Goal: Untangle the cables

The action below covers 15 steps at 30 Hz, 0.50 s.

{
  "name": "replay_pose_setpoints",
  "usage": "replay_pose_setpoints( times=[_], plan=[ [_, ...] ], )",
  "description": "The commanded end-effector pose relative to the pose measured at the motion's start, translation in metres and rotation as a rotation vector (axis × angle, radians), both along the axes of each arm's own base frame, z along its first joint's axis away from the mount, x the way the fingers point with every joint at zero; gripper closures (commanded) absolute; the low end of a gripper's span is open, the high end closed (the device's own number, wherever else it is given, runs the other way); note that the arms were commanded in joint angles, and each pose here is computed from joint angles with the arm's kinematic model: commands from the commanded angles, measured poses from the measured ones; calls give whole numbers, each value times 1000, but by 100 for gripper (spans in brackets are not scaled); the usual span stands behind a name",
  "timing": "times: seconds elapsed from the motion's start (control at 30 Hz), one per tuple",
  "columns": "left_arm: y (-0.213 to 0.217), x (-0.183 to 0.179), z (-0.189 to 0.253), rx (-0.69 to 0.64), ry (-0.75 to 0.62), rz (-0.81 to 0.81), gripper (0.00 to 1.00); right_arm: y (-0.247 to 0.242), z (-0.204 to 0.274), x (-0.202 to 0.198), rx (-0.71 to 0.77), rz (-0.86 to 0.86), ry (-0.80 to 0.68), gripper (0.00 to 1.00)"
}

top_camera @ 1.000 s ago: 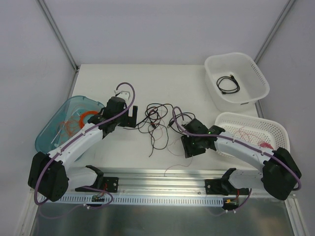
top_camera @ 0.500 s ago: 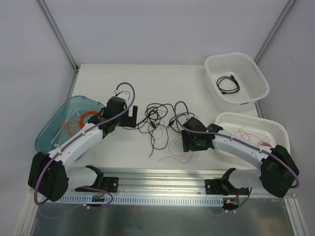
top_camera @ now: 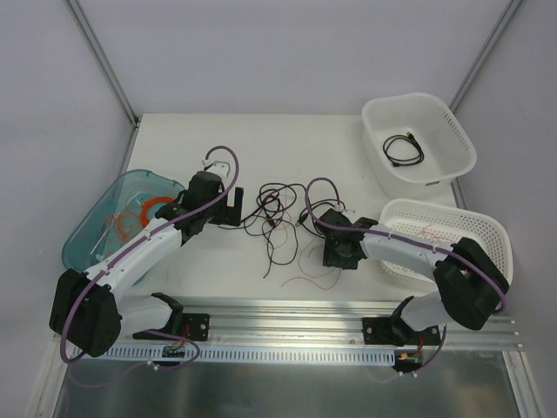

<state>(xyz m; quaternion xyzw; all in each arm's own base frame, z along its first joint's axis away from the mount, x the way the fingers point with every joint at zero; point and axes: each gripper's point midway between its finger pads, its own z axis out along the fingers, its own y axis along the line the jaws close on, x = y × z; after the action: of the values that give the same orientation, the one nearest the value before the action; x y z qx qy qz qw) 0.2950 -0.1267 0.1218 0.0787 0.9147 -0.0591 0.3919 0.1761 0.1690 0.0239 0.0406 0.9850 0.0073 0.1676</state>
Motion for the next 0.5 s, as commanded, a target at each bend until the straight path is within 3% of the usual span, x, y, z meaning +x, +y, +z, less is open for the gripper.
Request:
replay_pose_setpoints(
  times=[0.0, 0.1, 0.33, 0.47],
  plan=[
    [6, 7, 19, -3, -57, 19, 1, 0, -9, 3, 6, -75, 7, 52],
    [6, 7, 20, -5, -60, 21, 1, 1, -18, -2, 17, -87, 41, 61],
    [8, 7, 22, -2, -69, 26, 1, 2, -12, -2, 41, -78, 24, 99],
    [7, 7, 23, -4, -72, 24, 1, -4, 30, 7, -1, -21, -64, 99]
  ],
)
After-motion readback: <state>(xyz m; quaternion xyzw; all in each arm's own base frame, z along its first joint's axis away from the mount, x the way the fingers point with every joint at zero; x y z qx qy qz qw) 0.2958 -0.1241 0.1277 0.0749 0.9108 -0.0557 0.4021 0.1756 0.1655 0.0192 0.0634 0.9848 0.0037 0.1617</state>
